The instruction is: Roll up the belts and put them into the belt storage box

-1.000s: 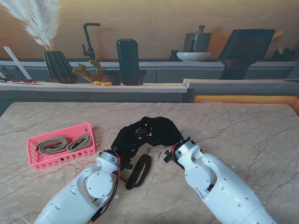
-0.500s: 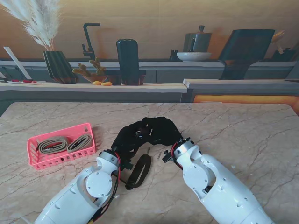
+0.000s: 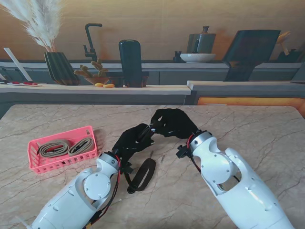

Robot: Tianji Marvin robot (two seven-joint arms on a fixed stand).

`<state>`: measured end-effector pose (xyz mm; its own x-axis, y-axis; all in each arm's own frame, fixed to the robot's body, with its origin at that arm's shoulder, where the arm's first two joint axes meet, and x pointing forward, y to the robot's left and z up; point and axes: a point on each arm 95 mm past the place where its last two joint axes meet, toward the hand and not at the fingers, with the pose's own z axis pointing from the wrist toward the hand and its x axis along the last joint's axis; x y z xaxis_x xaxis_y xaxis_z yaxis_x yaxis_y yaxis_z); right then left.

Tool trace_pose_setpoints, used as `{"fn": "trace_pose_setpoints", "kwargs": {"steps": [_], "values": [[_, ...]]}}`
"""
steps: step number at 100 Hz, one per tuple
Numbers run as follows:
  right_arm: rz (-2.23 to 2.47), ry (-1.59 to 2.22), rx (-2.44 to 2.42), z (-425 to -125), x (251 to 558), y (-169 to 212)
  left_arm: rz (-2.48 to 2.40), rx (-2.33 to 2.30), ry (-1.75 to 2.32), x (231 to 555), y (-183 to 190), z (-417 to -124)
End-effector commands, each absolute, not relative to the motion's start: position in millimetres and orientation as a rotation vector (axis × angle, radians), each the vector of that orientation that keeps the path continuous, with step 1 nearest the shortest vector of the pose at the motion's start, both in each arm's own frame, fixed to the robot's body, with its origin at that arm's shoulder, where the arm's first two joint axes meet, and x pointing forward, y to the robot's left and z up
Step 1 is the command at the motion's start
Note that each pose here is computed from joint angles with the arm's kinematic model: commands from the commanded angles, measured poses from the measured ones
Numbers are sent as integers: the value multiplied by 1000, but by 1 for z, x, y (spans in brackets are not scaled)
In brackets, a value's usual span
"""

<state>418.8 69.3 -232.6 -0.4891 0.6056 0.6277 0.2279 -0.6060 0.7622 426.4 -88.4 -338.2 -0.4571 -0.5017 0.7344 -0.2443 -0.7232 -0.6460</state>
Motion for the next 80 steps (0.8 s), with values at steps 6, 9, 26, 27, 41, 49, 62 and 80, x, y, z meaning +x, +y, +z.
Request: {"fn": "trace_pose_setpoints", "kwargs": {"steps": [6, 9, 26, 27, 41, 49, 62, 80], "values": [[2184, 1251, 1389, -216, 413, 63, -2318, -1534, 1085, 423, -88, -338], [2179, 1260, 1382, -213, 412, 61, -2323, -1529, 1085, 423, -87, -338], [2154, 1275, 1339, -198, 408, 50, -2343, -1513, 1107, 420, -86, -336], [2153, 1276, 1338, -197, 408, 49, -2344, -1513, 1109, 420, -86, -336], [2148, 1277, 1309, -184, 405, 43, -2358, -1510, 1111, 418, -87, -334], [2142, 1278, 1279, -175, 403, 38, -2364, -1505, 1107, 418, -86, -334], [2127, 1272, 1276, -162, 404, 33, -2377, -1507, 1097, 417, -86, -332], [2099, 1254, 1404, -164, 407, 30, -2384, -1520, 1117, 416, -86, -333]]}}
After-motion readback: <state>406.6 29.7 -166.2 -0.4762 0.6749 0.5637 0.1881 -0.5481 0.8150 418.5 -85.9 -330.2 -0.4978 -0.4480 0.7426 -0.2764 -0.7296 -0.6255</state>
